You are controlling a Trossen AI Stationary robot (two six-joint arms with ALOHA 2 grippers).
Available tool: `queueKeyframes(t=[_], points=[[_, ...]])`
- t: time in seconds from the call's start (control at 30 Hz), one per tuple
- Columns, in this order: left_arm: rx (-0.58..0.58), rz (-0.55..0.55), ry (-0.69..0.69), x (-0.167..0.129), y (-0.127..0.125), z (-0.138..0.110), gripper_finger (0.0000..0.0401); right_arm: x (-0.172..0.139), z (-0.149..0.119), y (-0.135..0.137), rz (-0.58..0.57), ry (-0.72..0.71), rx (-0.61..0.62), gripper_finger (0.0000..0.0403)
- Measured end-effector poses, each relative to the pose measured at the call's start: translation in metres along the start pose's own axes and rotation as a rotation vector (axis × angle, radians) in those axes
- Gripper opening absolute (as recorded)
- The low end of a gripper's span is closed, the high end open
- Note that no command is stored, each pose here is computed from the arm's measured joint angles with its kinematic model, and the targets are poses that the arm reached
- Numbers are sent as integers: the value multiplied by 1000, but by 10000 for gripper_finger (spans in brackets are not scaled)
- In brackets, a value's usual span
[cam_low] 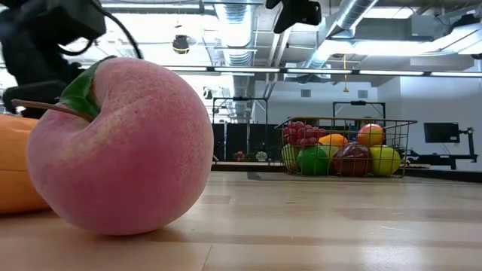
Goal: Build produce basket
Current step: Put the dark red apple into the gold wire basket
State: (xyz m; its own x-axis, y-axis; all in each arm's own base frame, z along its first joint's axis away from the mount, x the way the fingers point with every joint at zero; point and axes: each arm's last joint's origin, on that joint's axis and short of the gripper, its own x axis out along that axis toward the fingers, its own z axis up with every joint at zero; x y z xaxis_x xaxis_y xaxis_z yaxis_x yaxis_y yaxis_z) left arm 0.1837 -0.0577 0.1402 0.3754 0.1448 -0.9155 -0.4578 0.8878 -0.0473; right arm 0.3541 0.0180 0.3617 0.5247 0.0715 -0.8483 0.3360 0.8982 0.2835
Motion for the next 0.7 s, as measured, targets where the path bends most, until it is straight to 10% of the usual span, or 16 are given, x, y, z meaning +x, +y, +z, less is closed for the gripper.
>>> queueKeyframes(t=[0.7], points=[[-140, -215, -190, -16, 20, 80, 384, 0, -6, 7, 3, 29, -24, 245]])
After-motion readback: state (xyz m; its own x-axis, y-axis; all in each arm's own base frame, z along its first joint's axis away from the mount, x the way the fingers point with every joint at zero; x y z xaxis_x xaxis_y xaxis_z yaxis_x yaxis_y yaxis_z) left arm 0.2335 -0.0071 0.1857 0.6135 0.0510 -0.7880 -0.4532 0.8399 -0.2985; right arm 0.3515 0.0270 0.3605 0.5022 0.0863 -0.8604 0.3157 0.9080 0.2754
